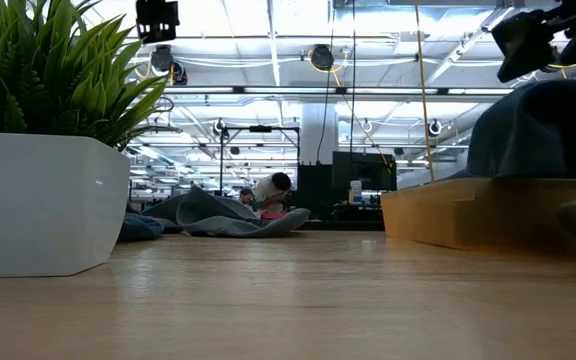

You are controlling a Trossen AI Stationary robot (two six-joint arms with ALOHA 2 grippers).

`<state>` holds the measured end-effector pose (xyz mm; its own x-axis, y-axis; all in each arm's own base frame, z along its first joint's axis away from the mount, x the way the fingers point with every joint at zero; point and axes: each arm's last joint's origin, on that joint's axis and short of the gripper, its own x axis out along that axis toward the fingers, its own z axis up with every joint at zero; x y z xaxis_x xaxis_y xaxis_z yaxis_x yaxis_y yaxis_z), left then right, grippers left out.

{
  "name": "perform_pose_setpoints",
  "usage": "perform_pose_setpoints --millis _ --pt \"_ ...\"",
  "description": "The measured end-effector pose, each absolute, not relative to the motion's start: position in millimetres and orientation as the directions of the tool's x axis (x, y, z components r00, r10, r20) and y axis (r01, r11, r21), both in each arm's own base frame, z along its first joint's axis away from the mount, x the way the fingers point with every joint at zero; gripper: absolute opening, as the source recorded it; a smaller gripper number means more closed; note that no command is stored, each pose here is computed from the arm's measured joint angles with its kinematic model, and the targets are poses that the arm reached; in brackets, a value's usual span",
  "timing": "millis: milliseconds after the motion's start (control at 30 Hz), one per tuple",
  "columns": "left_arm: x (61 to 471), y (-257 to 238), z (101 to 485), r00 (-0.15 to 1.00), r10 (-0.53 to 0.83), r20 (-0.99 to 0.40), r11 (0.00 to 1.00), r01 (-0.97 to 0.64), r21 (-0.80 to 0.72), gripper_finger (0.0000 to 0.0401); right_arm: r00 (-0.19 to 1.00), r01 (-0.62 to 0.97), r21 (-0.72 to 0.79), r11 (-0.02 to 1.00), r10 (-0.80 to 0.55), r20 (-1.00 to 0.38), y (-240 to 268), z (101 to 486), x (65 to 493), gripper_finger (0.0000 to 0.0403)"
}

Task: Pick & Place hat
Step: Put the right blue cap into the orange bin

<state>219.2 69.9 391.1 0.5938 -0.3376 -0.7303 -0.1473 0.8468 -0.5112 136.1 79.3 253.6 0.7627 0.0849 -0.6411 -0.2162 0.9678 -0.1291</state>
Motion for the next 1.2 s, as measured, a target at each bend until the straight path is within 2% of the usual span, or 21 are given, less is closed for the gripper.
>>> perform_pose_setpoints --millis 200,267,367,500,667,867,1067,1200 --pt "220.8 64.4 391.3 0.586 -0.372 -0.719 0.841 -0.115 -0.529 0.0186 0.788 -0.207 -0.1 0.973 0.105 -0.607 74.5 260.8 127.4 0.0304" --pt "221.1 63.5 391.3 0.585 -0.375 -0.719 0.841 -0.113 -0.53 0.0186 0.795 -0.166 -0.135 0.977 0.051 -0.604 70.8 260.8 125.2 0.031" --pt "221.3 62.8 391.3 0.584 -0.376 -0.719 0.841 -0.11 -0.529 0.0186 0.785 -0.079 -0.221 0.972 -0.076 -0.615 62.9 257.5 124.1 0.031" --pt "221.3 62.9 391.3 0.584 -0.375 -0.72 0.848 -0.099 -0.521 0.0186 0.751 -0.06 -0.193 0.979 -0.083 -0.655 56.1 253.7 130.3 0.03" --pt "221.4 63.1 391.3 0.585 -0.368 -0.723 0.858 -0.087 -0.506 0.0186 0.722 0.028 -0.231 0.972 -0.18 -0.668 43.0 250.6 139.7 0.0298" --pt "221.4 63.1 391.2 0.585 -0.367 -0.723 0.852 -0.1 -0.514 0.0186 0.701 -0.103 0.025 0.994 0.09 -0.707 40.7 252.3 141.9 0.0297" --pt "221.5 63.2 391.3 0.585 -0.367 -0.723 0.851 -0.104 -0.516 0.0186 0.749 -0.099 0.042 0.994 0.102 -0.655 38.5 261.8 135.7 0.0297" --pt "221.5 63.2 391.3 0.586 -0.367 -0.723 0.847 -0.112 -0.52 0.0186 0.712 -0.106 0.194 0.975 0.21 -0.67 41.0 261.1 132.0 0.0296"
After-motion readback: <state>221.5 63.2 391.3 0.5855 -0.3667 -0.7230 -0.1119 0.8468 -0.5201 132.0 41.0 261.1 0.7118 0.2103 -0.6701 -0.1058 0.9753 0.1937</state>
